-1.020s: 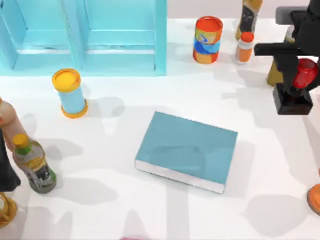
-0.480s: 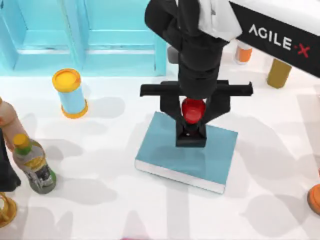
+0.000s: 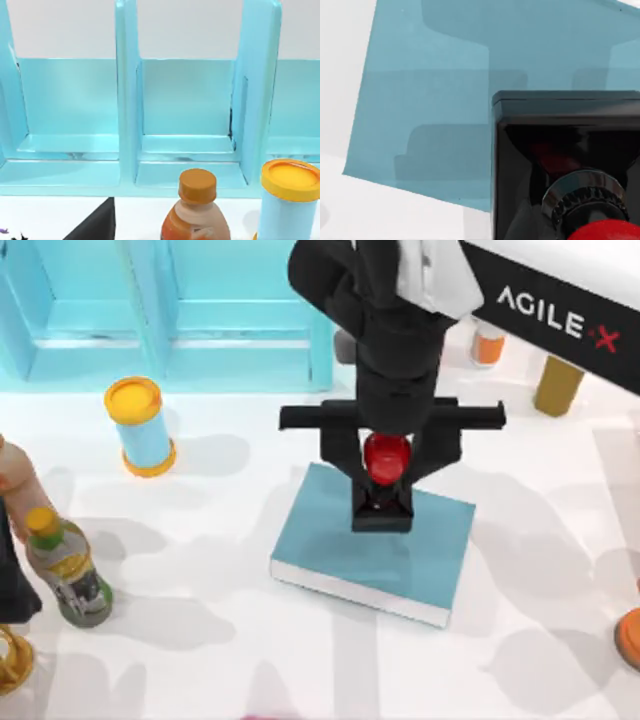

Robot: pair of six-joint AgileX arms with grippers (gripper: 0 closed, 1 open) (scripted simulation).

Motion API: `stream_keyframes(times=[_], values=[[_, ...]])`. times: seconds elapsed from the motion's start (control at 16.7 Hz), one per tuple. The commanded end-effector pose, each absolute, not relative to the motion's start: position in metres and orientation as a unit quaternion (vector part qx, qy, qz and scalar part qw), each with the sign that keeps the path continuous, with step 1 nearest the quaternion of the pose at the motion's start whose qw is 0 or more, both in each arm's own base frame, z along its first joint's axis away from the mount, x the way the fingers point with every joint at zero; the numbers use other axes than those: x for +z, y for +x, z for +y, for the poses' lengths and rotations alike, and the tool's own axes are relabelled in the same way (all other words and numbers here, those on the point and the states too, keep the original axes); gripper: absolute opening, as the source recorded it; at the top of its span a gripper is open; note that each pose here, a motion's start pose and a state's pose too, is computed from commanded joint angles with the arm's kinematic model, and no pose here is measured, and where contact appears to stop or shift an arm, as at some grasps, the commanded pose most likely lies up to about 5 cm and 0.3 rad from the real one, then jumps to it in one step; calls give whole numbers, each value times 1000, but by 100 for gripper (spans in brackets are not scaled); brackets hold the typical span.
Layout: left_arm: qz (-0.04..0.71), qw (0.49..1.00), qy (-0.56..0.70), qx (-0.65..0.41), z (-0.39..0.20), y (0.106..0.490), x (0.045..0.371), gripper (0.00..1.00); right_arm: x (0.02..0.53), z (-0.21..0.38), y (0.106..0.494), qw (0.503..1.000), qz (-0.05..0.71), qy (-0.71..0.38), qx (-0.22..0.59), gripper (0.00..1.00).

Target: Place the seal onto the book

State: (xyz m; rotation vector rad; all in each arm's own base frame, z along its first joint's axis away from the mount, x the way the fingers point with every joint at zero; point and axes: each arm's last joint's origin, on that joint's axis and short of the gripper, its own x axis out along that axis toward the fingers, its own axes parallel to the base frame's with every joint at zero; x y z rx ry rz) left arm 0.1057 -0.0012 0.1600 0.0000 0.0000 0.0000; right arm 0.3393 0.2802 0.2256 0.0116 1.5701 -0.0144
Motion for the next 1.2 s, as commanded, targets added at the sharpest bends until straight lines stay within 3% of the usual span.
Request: stream_keyframes(times=[0.24, 1.02, 1.2], values=[[0, 1000, 0, 0, -1, 106, 160, 100, 227, 280, 339, 708, 706, 5, -6, 0], [0, 1000, 0, 0, -1, 106, 160, 100, 227, 280, 339, 708, 706, 5, -6, 98], [0, 1000, 0, 0, -1, 106, 160, 100, 227, 280, 339, 708, 706, 5, -6, 100]])
